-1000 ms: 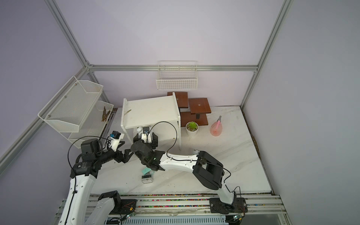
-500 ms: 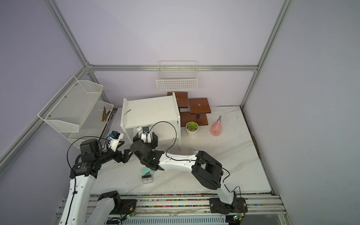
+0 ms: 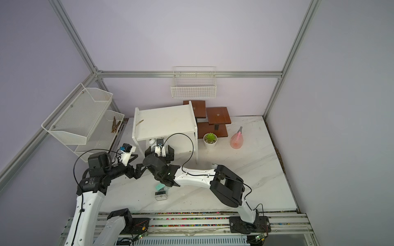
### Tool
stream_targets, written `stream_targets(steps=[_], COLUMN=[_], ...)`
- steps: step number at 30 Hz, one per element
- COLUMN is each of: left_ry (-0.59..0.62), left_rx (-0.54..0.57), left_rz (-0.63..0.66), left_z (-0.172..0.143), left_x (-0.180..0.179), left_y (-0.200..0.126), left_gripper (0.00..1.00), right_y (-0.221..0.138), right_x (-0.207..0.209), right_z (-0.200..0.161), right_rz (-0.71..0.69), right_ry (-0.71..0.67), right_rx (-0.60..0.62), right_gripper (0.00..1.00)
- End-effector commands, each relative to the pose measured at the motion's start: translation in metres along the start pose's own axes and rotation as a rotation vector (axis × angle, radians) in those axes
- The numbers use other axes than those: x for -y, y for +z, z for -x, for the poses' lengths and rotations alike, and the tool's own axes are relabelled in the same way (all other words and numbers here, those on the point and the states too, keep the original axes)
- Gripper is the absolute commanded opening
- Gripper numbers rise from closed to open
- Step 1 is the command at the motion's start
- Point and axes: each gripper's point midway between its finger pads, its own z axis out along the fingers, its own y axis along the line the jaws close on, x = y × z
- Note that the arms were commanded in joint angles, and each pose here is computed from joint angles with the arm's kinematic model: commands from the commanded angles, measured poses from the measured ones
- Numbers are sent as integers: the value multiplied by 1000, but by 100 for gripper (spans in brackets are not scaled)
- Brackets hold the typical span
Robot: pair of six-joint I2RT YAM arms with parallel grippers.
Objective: Place the alarm clocks on the shelf by style
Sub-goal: Place the alarm on the shelf, then pick up the alarm from the center of the board.
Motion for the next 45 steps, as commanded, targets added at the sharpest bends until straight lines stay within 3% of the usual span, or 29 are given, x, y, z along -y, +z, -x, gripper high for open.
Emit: stream_targets(steps=[1,11,17,26,30,34,45], left_ry=[26,26,26,49,53,54,55], left_rx=[23,23,25,27,27,28,26], left_rz=[-22,-41,-59,-144,-153,-160,-173], left_z=[2,0,-1,-4,-5,-5,-6], left_x=[5,7,9,22,23,24,27], left_y=[-1,1,2,3,3,4,3], left_gripper=[100,100,100,100,100,100,100], right_y=[-18,-56,-79,-113,-127,-138,-147], right_x=[1,0,27,109,161,208,277], right_z=[22,31,14,-37,-51,-70,-103], right_rz=[14,103,112,-22,-171,-292,-442], right_ry=[19,17,56,1,-28,1,98], right_rx=[29,-9,-114,-362,-445,-487,-525], right_gripper=[99,99,99,100,100,100,100])
